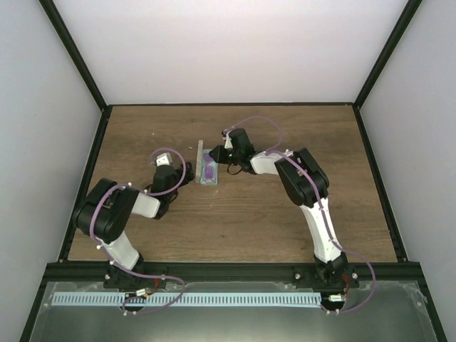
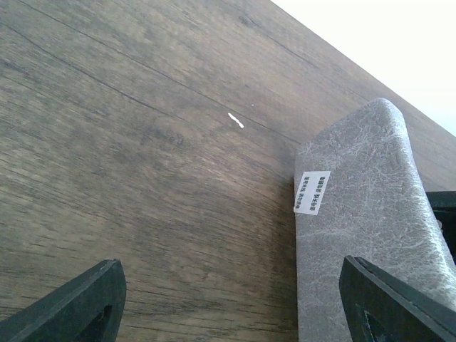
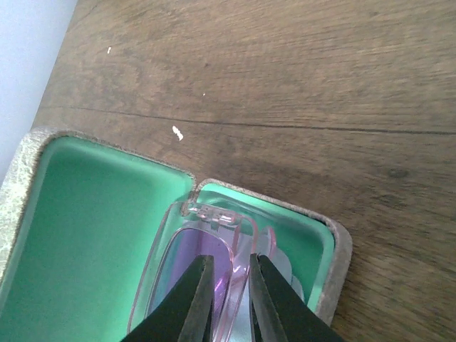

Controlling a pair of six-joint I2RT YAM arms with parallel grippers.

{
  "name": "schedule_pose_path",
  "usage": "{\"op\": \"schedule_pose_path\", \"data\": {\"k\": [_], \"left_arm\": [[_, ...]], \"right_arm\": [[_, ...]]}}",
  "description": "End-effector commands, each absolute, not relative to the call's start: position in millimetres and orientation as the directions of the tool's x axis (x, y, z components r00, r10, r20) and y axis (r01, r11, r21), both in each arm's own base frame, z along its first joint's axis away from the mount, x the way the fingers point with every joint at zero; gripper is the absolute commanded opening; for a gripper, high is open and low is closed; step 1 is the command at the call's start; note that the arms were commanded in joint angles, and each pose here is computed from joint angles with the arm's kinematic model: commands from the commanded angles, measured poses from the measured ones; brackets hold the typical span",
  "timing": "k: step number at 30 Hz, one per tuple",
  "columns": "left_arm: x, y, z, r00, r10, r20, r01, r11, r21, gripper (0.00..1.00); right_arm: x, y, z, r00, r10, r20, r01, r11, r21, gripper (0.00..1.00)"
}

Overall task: Organize the sunglasses
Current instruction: Adjust the sunglasses in the sunglasses case.

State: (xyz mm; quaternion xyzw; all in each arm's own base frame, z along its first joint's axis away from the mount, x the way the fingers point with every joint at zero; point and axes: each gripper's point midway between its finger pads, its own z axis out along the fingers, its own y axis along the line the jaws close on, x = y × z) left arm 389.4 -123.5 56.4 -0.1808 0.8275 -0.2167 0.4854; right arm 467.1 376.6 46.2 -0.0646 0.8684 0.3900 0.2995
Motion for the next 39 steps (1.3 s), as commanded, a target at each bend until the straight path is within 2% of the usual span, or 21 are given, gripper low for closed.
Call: {"op": "schedule_pose_path", "data": {"k": [1, 12, 18, 31, 39], "left_arm": [[394.4, -127.6, 61.9, -0.452, -0.516, -0.727, -0.071, 0.834, -0.548, 0.84], [393.9, -126.7, 63.4, -0.450, -0.512, -0.732, -0.072, 0.837, -0.542, 0.84], [393.2, -126.4, 64.7, -0.448, -0.512, -0.733, -0.070, 0.837, -0.542, 0.84], [391.7, -130.2, 62.2, -0.463, -0.503, -0.730, -0.056, 0.839, -0.542, 0.84], [390.9, -130.0, 60.7, -0.466, -0.501, -0.729, -0.059, 0.840, -0.539, 0.85]], "right_arm": [[463.5, 389.1, 40.7, -0.822, 0.087, -0.563, -0.364, 0.679, 0.638, 0.15], [464.3, 370.9, 74.4, -0.767, 0.129, -0.629, -0.369, 0.712, 0.597, 0.16], [453.4, 360.0, 98.9, -0.733, 0.136, -0.666, -0.395, 0.713, 0.580, 0.29], [385.4, 369.1, 73.5, -0.783, 0.043, -0.620, -0.437, 0.672, 0.598, 0.25], [373.9, 372.6, 56.0, -0.805, 0.030, -0.593, -0.431, 0.657, 0.619, 0.24]]}}
